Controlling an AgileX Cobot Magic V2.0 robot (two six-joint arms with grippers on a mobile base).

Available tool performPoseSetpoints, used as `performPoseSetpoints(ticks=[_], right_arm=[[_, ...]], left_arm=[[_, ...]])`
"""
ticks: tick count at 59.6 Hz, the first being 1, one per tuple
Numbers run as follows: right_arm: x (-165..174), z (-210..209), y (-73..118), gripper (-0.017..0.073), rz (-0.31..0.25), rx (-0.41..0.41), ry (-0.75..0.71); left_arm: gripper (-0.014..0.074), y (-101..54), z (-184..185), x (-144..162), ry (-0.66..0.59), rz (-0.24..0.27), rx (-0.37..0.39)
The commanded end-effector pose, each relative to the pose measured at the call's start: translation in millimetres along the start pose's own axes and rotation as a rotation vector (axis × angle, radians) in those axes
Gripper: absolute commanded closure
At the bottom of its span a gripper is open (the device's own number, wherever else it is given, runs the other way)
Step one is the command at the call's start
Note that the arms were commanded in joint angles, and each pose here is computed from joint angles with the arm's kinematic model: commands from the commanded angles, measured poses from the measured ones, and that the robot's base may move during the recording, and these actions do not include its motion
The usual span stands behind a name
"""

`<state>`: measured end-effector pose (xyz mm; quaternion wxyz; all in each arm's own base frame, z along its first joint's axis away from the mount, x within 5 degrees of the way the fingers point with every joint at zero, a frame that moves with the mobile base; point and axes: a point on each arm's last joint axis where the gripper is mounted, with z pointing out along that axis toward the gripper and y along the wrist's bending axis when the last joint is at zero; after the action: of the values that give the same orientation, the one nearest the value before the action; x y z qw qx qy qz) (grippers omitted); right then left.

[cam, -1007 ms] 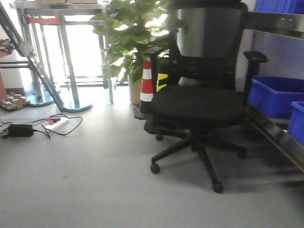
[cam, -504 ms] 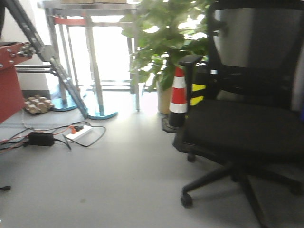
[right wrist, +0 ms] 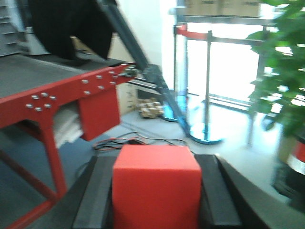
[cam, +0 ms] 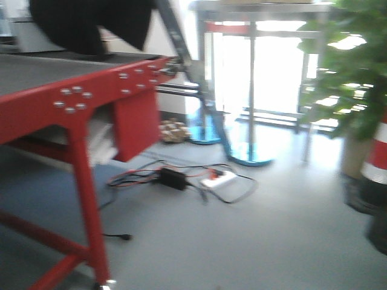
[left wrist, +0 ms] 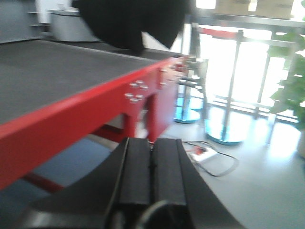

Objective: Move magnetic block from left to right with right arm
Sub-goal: 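Drive the base past the chair to the second dark table, then stop at the second table with the cube held in the right gripper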

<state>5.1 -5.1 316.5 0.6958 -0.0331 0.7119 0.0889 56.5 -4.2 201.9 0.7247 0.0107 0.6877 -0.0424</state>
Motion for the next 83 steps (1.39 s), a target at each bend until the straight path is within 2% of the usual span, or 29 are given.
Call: performPoseSetpoints(ticks=[1, 83], right_arm=[[-17.0, -2.3, 1.8, 0.0344, -0.014, -0.009, -0.107], [-17.0, -2.3, 1.8, 0.0344, -0.014, -0.009, -0.107]], left_arm=[[0.071, -0.1, -1.1, -5.4, -0.093, -0.004, 0.002], [0.071, -0.1, -1.1, -5.4, -0.093, -0.004, 0.002]])
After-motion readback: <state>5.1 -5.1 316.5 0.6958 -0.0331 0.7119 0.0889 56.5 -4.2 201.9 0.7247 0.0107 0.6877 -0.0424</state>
